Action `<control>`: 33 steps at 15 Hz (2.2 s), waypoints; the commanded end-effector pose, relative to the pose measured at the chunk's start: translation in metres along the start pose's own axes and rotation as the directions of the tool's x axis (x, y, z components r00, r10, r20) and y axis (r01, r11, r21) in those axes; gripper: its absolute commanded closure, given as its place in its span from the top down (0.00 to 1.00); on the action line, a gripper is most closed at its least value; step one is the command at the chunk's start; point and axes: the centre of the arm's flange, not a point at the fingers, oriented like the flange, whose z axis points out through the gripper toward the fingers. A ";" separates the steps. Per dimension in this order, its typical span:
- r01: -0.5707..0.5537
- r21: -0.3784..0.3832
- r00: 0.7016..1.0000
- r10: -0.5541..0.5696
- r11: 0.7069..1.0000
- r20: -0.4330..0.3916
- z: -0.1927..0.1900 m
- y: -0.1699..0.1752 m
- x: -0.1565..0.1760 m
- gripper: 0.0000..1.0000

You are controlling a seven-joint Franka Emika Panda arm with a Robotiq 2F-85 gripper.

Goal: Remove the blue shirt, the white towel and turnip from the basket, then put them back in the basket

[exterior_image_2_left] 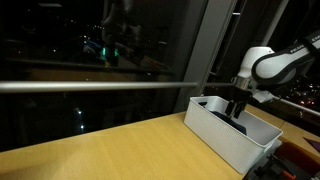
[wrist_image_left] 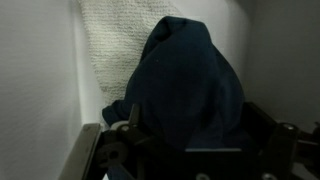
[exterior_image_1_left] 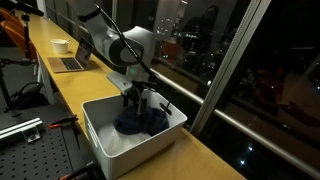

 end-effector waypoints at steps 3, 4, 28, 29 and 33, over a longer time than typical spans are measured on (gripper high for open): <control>0.004 -0.008 1.000 -0.004 1.000 0.026 0.038 0.000 0.019 0.74; 0.004 -0.007 1.000 -0.003 1.000 0.031 0.040 0.001 0.017 0.71; 0.192 -0.062 0.977 -0.196 0.980 -0.078 -0.254 -0.035 -0.063 0.01; 0.222 -0.100 0.970 -0.230 0.970 -0.075 -0.274 -0.055 -0.063 0.01; 0.336 -0.265 0.933 -0.358 0.904 -0.039 -0.344 -0.146 -0.068 0.01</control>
